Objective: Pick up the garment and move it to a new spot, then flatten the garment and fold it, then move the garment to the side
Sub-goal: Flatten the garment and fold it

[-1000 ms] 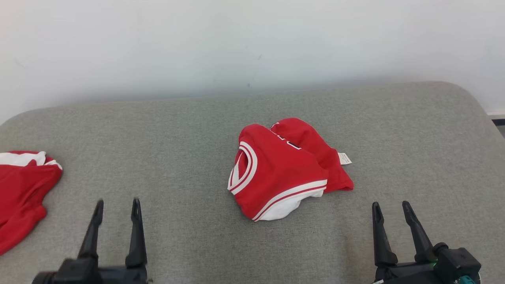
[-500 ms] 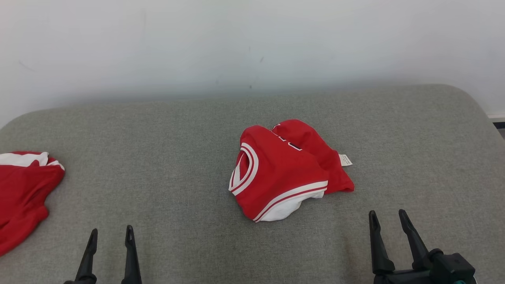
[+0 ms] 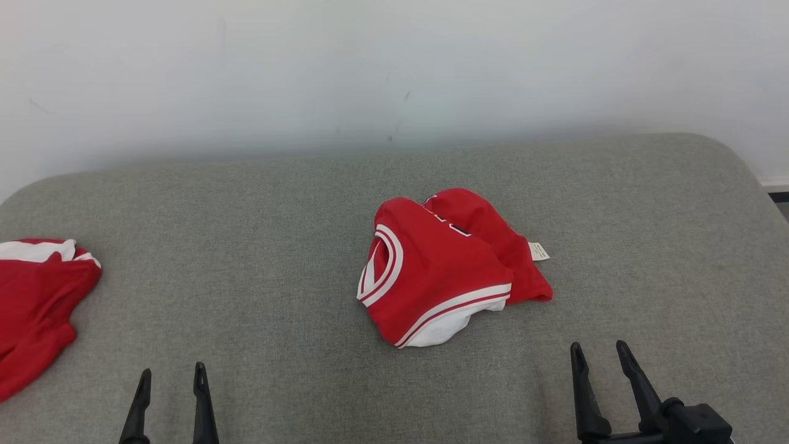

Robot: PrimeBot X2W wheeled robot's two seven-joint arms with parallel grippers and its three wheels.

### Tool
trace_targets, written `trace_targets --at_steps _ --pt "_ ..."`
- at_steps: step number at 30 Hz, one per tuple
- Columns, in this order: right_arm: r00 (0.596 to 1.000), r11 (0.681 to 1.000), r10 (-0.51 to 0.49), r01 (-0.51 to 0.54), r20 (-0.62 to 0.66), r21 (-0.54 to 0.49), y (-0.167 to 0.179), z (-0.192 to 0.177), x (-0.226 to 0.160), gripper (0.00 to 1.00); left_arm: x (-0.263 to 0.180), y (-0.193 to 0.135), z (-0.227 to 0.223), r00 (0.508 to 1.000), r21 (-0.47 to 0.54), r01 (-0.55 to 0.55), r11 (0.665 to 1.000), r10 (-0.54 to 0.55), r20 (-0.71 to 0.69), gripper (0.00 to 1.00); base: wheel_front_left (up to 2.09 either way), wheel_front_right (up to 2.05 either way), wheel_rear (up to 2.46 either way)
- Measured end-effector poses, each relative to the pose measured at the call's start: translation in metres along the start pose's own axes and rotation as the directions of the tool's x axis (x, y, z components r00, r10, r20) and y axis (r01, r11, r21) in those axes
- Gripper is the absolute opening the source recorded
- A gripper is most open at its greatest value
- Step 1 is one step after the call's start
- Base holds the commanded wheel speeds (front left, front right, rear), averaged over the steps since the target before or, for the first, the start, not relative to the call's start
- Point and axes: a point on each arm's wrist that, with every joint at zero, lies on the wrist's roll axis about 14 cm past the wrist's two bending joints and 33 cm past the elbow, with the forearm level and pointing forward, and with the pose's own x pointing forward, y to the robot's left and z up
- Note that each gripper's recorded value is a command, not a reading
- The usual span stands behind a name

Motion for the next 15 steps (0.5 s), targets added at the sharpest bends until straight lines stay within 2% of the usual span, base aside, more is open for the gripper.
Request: trace_targets --at_steps 15 --pt "1.0 1.0 0.008 -0.008 -0.016 0.003 0.0029 -0.005 -0.0006 1.0 -0.0035 -0.0047 -0.0061 1.0 -0.001 0.01 1.0 -0.01 -0.02 1.0 0.0 0.0 0.0"
